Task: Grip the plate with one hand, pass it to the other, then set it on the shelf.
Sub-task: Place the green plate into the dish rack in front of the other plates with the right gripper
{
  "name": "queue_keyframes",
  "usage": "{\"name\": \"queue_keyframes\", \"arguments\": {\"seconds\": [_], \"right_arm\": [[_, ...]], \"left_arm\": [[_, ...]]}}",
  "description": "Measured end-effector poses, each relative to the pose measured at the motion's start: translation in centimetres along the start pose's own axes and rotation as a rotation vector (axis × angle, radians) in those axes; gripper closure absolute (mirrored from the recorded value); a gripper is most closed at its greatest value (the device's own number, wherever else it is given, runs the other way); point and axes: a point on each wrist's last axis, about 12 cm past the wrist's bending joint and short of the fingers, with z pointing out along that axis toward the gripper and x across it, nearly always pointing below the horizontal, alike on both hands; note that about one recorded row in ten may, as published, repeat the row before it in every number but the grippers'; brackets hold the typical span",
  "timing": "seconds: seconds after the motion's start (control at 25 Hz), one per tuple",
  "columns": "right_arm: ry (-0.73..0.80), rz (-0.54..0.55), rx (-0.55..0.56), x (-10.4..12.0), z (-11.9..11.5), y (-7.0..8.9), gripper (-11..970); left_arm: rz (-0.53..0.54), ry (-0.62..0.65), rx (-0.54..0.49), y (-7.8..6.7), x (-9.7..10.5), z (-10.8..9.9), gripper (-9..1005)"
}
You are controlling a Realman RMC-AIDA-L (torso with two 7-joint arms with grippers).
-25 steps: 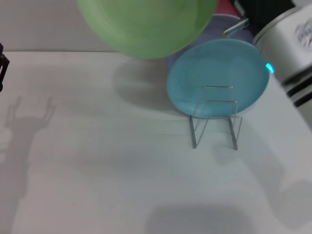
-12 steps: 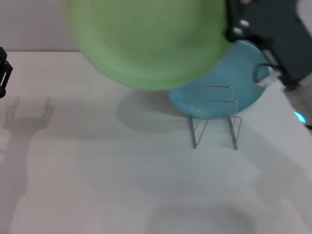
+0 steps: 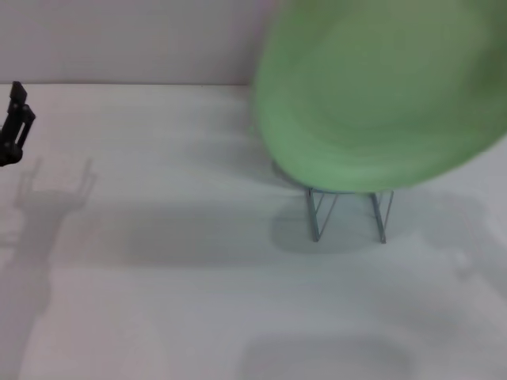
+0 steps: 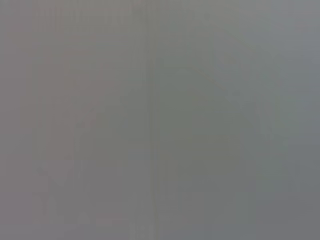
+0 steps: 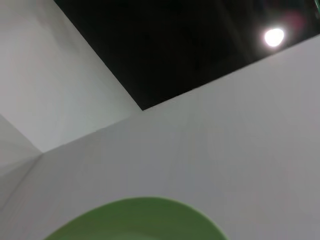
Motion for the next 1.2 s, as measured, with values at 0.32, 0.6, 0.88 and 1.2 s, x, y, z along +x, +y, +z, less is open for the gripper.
{"name": "queue_keyframes", "arguments": {"seconds": [0.32,0.6,0.88,1.2], "right_arm": [[0.007,-0.165,0.022,-1.4,-2.9,-2.7,934],[0.003,-0.388,0.027,-1.6,-3.1,-2.8,933],[0.035,-0.527,0.011,-1.3,-3.0,-3.3,933],[0.114,-0.602,-0.006,-0.6,-3.2,-4.4,933]], "left_arm": [[0.013,0.018,0.047,-0.8,0.3,-0.4,181],[0.016,0.038,0.092,-1.5,0.7,-0.6,181],[0.006,0.07,0.13,-2.4,1.0,0.0,181],[0.004,0.085,0.155,-3.0,1.2,0.6,181]]}}
